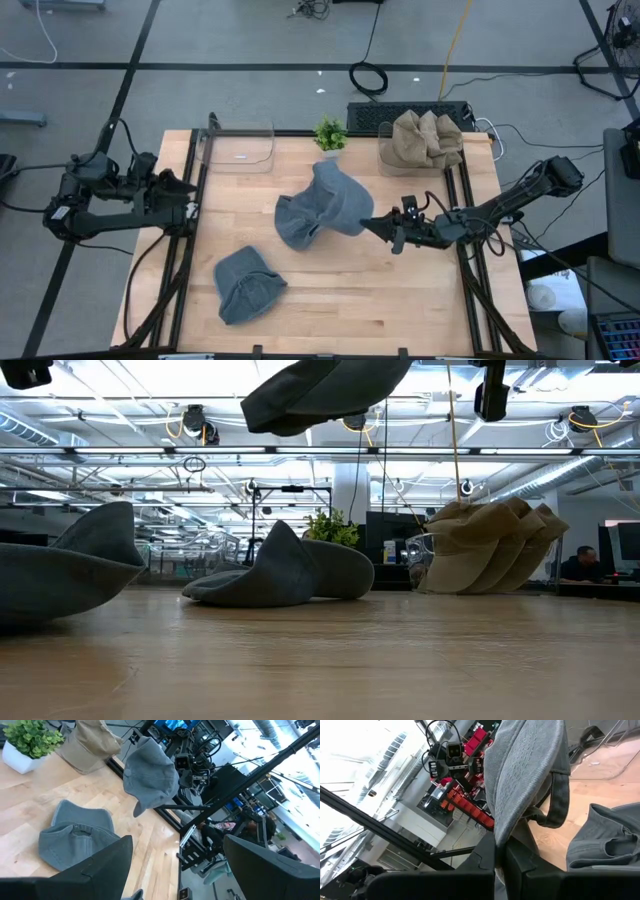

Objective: Pick & Place hat
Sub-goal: Put the bottom right blue cap into the left transparent bin

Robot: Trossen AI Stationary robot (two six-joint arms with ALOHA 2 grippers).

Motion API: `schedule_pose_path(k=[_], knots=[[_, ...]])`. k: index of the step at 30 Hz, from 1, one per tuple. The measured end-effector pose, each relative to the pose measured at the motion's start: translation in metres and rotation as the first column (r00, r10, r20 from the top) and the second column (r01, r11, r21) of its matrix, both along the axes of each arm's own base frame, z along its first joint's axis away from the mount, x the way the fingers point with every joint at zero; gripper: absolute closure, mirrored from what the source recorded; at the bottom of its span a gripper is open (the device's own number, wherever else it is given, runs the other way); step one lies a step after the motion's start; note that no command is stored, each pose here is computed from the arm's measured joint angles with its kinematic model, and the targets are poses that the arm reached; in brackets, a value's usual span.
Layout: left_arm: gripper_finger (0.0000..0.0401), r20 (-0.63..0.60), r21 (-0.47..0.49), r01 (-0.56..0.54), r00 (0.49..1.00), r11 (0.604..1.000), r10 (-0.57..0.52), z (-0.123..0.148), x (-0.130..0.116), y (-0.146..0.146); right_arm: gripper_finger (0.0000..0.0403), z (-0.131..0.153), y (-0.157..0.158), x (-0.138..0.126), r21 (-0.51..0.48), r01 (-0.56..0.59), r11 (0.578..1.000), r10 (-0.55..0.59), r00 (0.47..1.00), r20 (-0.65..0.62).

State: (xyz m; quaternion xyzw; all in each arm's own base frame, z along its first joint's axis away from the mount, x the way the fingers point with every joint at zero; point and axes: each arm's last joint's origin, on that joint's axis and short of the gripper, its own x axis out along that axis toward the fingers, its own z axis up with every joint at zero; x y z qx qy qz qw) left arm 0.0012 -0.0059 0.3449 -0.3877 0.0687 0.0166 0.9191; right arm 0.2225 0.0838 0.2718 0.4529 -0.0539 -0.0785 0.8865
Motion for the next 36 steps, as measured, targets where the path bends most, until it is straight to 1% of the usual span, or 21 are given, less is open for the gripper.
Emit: schedule_pose_path(k=[3,13,17,22,25,27,31,36], knots=[[0.0079,0.000,0.010,0.001,1.000,1.000,-0.001,0.000,0.000,0.000,0.0403,0.000,0.001,0.000,0.001,-0.023,1.000,0.023,1.000,0.001],[0.0079,0.000,0.003,0.008,1.000,1.000,-0.008,0.000,0.000,0.000,0.0403,0.000,0.001,0.000,0.018,-0.031,0.999,0.030,1.000,0.004],[0.0080,0.000,0.001,0.008,1.000,1.000,-0.008,0.000,0.000,0.000,0.0403,0.000,0.000,0.001,0.024,-0.059,0.998,0.059,0.998,0.004],[0.0079,-0.001,-0.014,0.004,1.000,1.000,-0.004,0.000,0.000,0.000,0.0403,0.001,-0.009,0.005,-0.012,-0.031,0.999,0.031,1.000,0.000],[0.0079,0.004,-0.033,-0.004,1.000,0.999,0.004,0.001,0.000,0.000,0.0403,0.010,-0.015,0.010,-0.050,-0.041,0.998,0.042,0.999,0.004],[0.0079,0.008,-0.045,-0.007,1.000,0.999,0.007,0.003,0.005,0.001,0.0403,0.018,-0.019,0.018,-0.070,-0.046,0.996,0.045,0.999,-0.007],[0.0079,0.049,-0.039,0.007,0.999,0.999,-0.005,0.012,0.019,0.003,0.0403,0.032,-0.024,0.035,-0.120,-0.101,0.988,0.094,0.993,-0.068],[0.0080,0.080,0.002,0.082,0.993,0.997,-0.081,0.026,0.044,0.006,0.0403,0.051,-0.028,0.055,-0.173,-0.141,0.975,0.128,0.988,-0.086]])
